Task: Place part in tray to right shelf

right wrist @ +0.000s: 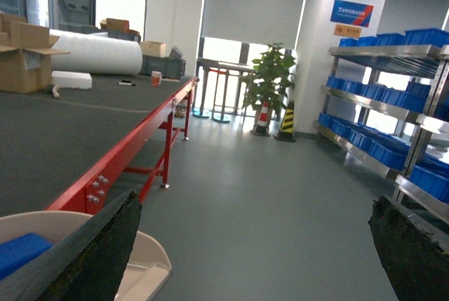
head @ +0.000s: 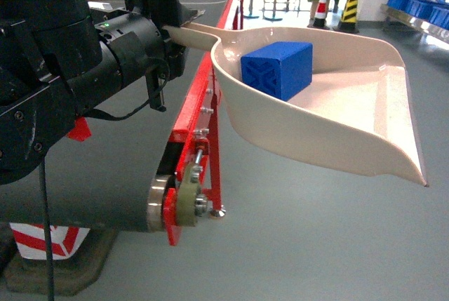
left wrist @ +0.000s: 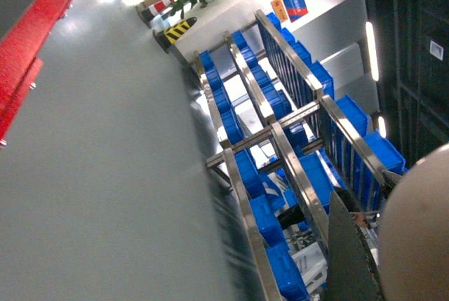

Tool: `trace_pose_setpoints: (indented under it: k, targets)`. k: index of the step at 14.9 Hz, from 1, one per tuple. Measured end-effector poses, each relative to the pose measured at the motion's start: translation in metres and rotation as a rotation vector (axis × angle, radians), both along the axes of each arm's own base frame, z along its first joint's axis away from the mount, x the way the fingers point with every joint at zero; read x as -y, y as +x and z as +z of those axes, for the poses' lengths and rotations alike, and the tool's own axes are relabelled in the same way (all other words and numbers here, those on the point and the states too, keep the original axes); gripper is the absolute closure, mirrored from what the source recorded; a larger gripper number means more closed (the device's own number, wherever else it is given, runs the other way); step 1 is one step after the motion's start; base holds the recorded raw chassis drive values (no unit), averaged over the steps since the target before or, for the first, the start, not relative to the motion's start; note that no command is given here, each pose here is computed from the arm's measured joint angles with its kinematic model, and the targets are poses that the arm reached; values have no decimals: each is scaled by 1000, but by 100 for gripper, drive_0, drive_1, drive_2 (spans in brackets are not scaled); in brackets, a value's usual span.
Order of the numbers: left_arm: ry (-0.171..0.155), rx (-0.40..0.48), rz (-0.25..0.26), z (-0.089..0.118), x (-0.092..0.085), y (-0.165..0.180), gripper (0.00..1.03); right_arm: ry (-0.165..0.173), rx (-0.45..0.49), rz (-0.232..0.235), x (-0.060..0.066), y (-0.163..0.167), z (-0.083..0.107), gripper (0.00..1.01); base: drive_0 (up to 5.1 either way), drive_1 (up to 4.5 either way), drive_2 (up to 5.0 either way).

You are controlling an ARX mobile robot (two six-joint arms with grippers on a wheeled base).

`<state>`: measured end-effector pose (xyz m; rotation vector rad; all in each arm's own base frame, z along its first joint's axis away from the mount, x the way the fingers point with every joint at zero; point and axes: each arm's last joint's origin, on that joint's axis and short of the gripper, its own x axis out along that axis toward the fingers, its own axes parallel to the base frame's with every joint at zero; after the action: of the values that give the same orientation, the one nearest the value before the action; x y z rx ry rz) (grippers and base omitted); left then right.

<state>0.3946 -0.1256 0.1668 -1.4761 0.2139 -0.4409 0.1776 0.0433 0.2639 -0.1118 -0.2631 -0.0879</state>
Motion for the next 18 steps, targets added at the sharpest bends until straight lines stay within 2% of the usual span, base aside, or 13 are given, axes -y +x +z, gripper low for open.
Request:
trace_pose_setpoints:
  k: [14, 18]
  targets:
    - [0, 0, 2, 0, -1, 0, 91, 1, 3, 0, 0, 0, 0, 3, 496, -244, -244]
    - [0, 0, 3, 0, -1, 0, 91, 2, 6, 0, 0, 0, 1, 3, 487, -352, -115]
